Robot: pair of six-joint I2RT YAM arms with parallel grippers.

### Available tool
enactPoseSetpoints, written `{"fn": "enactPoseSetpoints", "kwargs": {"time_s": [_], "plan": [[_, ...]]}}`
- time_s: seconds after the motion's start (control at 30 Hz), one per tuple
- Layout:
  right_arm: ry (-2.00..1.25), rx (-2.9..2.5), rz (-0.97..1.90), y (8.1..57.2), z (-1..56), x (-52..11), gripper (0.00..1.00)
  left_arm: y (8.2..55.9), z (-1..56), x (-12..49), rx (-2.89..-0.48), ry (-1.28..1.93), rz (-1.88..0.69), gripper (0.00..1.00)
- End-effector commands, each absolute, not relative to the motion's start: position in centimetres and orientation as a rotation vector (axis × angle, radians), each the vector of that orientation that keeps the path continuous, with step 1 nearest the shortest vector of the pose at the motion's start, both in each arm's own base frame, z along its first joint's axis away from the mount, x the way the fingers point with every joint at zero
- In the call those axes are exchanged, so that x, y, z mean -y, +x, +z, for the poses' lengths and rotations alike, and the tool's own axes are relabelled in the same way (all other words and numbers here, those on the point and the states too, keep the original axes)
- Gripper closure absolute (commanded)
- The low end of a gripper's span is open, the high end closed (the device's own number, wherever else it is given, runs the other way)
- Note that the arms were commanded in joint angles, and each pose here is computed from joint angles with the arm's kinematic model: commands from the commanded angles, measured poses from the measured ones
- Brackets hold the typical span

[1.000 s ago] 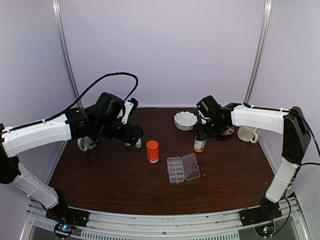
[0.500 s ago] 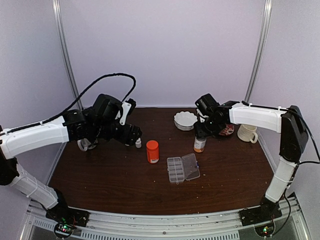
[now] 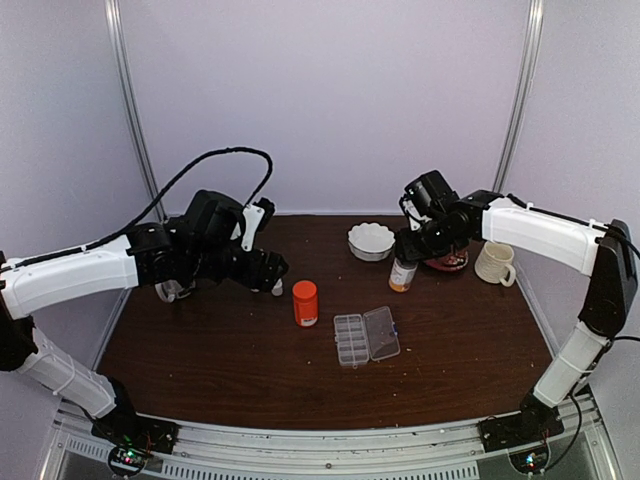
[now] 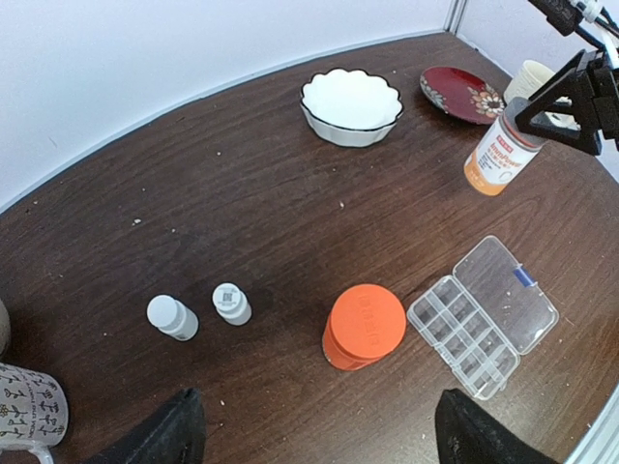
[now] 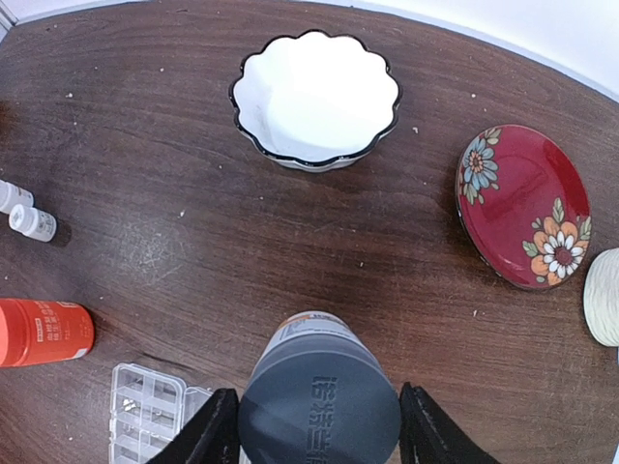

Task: Sort the pills into containers
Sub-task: Pick up the pill bottle from the center of the board, then pass from the right arm to the left

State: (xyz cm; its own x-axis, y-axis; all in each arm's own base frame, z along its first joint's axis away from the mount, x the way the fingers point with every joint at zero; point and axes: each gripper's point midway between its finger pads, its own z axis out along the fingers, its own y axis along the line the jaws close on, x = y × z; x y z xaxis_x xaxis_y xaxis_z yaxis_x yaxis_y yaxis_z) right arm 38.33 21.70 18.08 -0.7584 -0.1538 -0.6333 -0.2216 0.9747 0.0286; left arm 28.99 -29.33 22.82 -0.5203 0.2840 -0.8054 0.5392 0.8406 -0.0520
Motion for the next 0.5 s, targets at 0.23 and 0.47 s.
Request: {"fn": "enactPoseSetpoints", "kwargs": {"time_s": [0.23, 0.47], "plan": [[-0.307, -2.549, 0.019, 38.0, 13.5, -20.8, 0.47, 28.8, 23.8, 30.1, -2.091, 0.590, -0.467, 0.15], [-0.333, -2.583, -0.010, 37.4, 12.0, -20.6, 0.35, 29.0, 23.3, 30.4, -2.106, 0.593, -0.464, 0.15]]}}
